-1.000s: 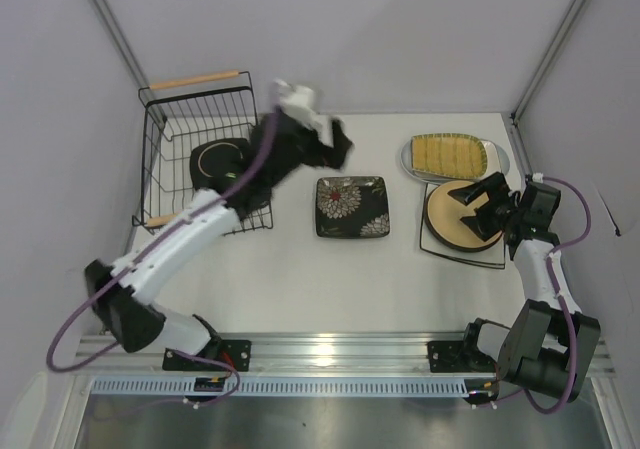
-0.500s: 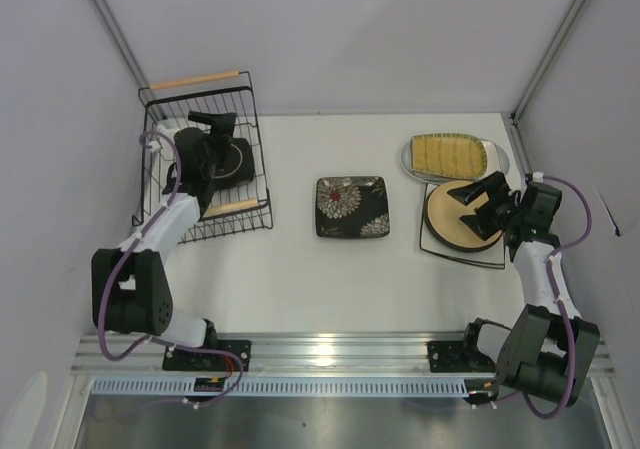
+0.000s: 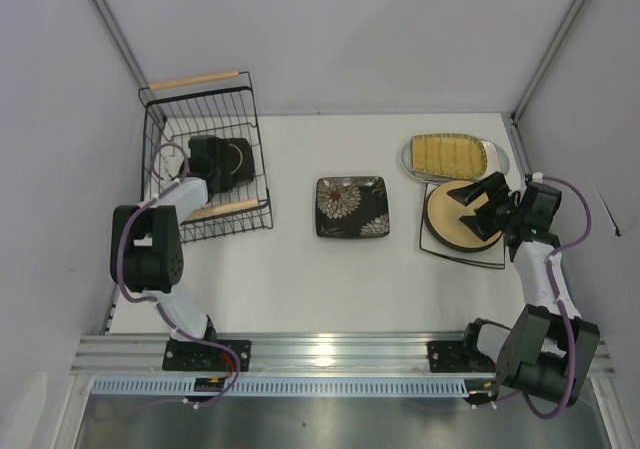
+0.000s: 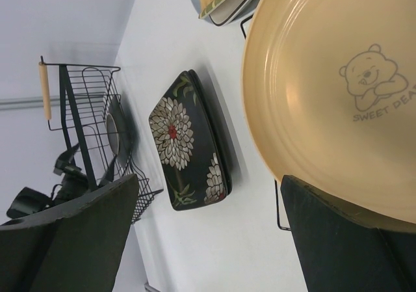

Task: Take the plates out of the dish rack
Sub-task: Grab a plate with the left arm

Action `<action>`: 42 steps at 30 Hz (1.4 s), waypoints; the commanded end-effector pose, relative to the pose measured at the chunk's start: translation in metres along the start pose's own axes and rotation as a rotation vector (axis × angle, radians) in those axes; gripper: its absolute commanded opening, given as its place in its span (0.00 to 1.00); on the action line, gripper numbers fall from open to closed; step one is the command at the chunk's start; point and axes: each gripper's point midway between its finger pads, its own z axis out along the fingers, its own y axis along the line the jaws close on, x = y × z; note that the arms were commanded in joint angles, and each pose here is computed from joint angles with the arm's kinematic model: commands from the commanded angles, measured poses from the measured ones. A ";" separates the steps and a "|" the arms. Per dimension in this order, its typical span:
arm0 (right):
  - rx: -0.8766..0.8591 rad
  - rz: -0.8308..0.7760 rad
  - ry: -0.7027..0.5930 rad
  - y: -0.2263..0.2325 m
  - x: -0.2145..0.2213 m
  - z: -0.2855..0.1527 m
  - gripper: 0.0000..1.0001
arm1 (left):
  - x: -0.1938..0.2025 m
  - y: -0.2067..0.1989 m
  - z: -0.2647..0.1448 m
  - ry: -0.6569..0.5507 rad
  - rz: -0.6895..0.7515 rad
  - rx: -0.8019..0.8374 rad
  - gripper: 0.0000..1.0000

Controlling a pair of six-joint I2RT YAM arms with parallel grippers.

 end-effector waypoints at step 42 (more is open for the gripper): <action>0.030 -0.037 -0.008 0.004 -0.002 -0.001 1.00 | -0.031 -0.031 0.042 -0.076 -0.113 0.048 1.00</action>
